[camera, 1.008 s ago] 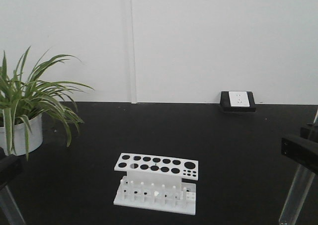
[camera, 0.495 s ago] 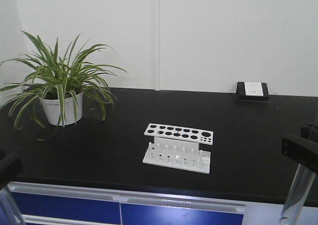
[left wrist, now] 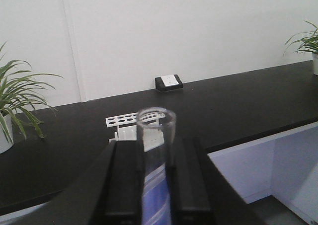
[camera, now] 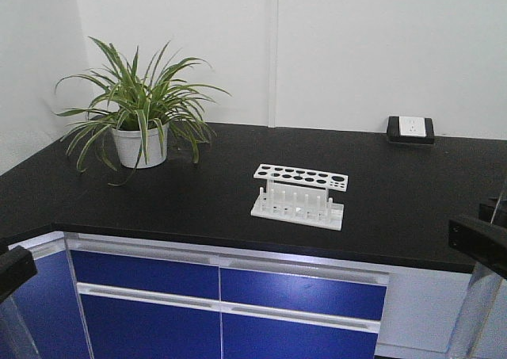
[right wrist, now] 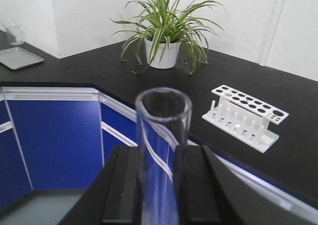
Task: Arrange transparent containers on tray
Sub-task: 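Drive the base toward the counter with the yellow tray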
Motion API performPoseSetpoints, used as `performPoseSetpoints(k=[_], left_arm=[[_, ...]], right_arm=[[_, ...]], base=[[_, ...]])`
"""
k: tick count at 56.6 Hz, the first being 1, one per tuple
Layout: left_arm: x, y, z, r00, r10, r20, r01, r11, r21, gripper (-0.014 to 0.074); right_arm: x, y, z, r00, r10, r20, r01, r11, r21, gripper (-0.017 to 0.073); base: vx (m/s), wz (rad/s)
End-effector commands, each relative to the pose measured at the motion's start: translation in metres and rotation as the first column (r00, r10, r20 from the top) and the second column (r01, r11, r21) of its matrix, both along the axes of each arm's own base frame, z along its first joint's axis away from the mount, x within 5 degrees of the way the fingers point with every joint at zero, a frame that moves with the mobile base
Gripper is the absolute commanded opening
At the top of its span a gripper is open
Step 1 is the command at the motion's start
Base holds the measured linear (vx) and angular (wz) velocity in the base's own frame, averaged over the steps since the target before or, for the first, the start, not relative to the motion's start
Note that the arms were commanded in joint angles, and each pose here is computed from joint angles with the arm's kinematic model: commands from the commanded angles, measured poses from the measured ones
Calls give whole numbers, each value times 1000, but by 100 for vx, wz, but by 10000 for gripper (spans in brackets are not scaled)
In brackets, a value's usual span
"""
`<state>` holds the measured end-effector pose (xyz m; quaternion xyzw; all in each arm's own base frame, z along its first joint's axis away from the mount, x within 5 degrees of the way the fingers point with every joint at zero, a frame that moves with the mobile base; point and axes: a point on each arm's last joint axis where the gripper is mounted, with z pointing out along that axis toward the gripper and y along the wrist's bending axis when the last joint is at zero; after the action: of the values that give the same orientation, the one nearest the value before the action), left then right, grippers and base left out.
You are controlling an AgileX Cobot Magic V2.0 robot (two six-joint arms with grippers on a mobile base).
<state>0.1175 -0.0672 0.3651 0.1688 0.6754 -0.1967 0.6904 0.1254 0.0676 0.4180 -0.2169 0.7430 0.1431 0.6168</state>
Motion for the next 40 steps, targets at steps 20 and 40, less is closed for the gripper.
performPoseSetpoints(k=[20,40], left_arm=[[-2,3,18,995,18,95,-11,997,-77,104],[-2,3,18,995,18,95,-11,997,-77,104]], right_arm=[[0,-2,18,994,-15,108,10,999,42,83],[0,-2,18,994,-15,108,10,999,42,83]], base=[[-35,6],[-30,8]])
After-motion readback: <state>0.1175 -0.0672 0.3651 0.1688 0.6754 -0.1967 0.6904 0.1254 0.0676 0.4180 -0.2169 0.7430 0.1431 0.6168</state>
